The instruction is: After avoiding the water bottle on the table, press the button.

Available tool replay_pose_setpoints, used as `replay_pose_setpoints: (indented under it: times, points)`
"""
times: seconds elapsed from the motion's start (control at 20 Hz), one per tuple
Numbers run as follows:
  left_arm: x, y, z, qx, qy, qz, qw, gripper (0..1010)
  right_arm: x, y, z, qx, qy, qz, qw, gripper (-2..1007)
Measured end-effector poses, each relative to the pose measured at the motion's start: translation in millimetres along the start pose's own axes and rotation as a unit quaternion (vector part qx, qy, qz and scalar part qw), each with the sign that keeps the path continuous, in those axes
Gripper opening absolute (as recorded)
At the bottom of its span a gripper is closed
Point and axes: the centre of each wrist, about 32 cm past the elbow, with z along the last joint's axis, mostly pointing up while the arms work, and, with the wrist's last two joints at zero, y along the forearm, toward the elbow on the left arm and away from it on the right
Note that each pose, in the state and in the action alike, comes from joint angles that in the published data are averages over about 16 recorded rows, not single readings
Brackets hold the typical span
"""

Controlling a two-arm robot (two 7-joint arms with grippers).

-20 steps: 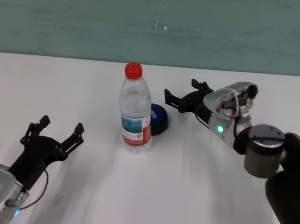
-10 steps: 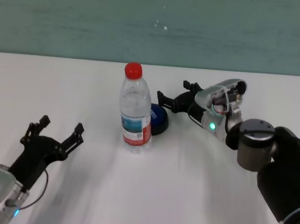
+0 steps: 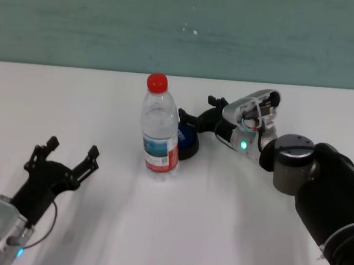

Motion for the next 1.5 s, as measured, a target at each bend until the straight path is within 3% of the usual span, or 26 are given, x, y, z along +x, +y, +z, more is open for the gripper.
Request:
replay_pose_setpoints:
  times: [0.45, 0.9, 1.15, 1.5]
  points:
    - [0.0, 0.0, 0.0, 0.0, 0.0, 0.0, 1.0, 1010, 1.8, 11.6, -6.2, -0.014, 0.005, 0.01, 0.9998, 1004]
    - [0.0, 0.0, 0.0, 0.0, 0.0, 0.0, 1.0, 1010, -0.3, 12.6, -11.4, -0.018, 0.01, 0.011, 0.9997, 1004]
    - [0.0, 0.0, 0.0, 0.0, 0.0, 0.0, 1.0, 1010, -4.0, 7.4, -8.7, -0.008, 0.006, 0.007, 0.9999, 1004]
    - [0.0, 0.0, 0.0, 0.0, 0.0, 0.0, 1.0, 1010, -13.0, -10.5, 2.0, 0.019, -0.005, -0.006, 0.9998, 1004]
